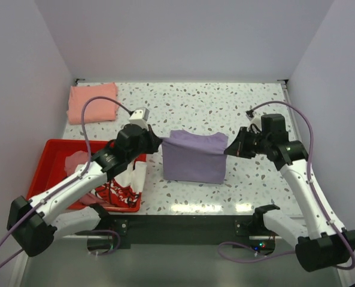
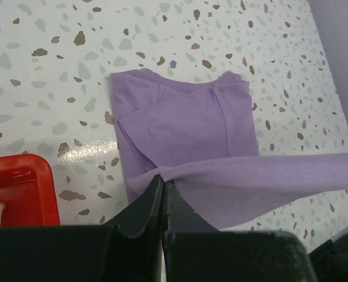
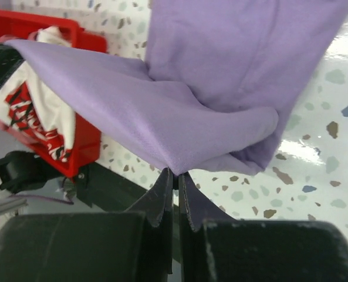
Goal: Fold and stack the t-shirts
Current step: Fold the tshirt
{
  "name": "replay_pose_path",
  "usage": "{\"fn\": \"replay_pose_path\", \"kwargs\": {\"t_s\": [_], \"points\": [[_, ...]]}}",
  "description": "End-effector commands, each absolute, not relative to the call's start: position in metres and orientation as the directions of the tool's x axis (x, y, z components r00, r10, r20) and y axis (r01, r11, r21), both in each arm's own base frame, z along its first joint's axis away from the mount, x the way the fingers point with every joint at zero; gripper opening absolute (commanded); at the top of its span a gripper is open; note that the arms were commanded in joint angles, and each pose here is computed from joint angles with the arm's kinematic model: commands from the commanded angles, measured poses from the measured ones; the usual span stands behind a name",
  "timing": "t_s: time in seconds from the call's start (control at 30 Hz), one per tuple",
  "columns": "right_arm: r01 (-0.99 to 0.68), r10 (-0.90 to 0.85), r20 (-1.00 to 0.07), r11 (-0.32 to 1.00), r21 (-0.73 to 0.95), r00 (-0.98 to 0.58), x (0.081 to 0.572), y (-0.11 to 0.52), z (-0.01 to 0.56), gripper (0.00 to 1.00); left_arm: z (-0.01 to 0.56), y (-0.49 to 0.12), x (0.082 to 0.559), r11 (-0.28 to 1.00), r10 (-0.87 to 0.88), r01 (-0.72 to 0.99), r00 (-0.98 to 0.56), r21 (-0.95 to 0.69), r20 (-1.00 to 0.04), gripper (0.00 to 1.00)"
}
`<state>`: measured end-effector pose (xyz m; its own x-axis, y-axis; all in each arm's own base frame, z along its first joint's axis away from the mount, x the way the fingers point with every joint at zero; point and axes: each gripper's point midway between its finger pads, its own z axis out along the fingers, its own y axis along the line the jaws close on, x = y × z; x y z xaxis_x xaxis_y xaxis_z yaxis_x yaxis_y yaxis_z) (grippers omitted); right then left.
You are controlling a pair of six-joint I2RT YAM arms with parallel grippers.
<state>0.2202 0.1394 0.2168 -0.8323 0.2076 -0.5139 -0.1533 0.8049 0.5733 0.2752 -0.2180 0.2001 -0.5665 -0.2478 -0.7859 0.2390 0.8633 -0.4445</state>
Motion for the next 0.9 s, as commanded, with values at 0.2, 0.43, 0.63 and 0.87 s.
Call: {"fn": "replay_pose_path", "kwargs": {"t_s": [0.2,0.43,0.63,0.87], "points": [[-0.023,0.273,-0.534,0.876,0.482,-0.8,0.298,0.124,0.193,0.0,0.205,-0.227,0.359,0.947,-0.23,0.083,-0.494,-0.309,-0.838,0.0],[0.051,0.312,-0.541,0.896,0.442,-0.781,0.334,0.109,0.182,0.0,0.189,-0.236,0.395,0.952,-0.209,0.083,-0.525,-0.294,-0.825,0.0],[0.086,0.338,-0.502,0.884,0.459,-0.796,0.349,0.104,0.165,0.0,0.171,-0.242,0.419,0.956,-0.189,0.085,-0.557,-0.282,-0.809,0.0],[0.119,0.359,-0.466,0.876,0.468,-0.809,0.366,0.102,0.146,0.0,0.154,-0.246,0.439,0.957,-0.18,0.082,-0.587,-0.279,-0.789,0.0]]}}
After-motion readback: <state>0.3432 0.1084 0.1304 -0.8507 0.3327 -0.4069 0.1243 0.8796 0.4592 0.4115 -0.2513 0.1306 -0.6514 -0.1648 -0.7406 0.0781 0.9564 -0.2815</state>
